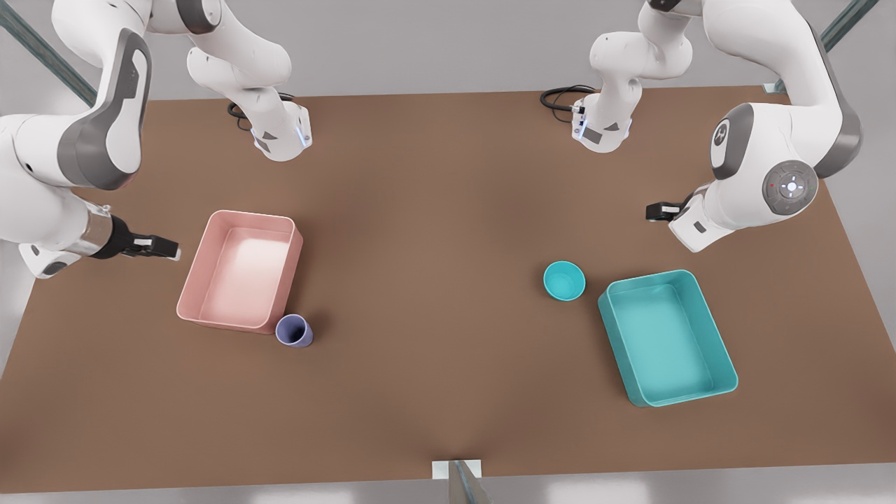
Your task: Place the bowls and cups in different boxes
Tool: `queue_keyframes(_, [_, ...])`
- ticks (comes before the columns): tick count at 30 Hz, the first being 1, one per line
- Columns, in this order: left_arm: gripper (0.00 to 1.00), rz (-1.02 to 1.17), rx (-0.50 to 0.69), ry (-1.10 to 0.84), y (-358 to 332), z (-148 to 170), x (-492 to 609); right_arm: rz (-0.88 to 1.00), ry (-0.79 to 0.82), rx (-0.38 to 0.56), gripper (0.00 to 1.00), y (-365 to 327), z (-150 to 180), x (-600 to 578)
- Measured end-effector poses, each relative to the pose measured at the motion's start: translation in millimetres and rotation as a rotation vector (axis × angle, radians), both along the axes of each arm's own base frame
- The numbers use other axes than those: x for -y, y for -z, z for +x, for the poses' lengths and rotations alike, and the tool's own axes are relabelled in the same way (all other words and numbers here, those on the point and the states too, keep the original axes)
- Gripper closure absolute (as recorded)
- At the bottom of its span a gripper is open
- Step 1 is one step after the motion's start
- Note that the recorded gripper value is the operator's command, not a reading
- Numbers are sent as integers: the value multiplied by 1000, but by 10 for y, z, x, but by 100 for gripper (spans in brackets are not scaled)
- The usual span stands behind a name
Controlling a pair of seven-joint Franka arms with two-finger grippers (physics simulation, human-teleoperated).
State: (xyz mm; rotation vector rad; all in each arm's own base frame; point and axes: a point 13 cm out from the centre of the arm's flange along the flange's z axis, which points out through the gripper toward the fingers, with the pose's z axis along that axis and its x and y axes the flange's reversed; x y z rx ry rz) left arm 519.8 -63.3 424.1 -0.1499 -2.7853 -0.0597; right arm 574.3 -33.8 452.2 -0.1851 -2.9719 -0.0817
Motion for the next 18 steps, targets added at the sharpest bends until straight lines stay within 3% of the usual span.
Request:
queue_keyframes(4, [0,11,-53,53,360,33,272,-3,-8,-23,0,143,63,-40])
queue_keyframes(8, [0,101,-141,265,1812,-72,1388,-14,-82,-86,0,1035,503,-503])
queue_keyframes(14, [0,101,-29,309,3140,-65,2120,-3,-140,-69,0,2269,919,-1120])
queue_keyframes(18, [0,112,-11,279,3544,-351,2091,3,-171,-13,0,2528,1052,-1539])
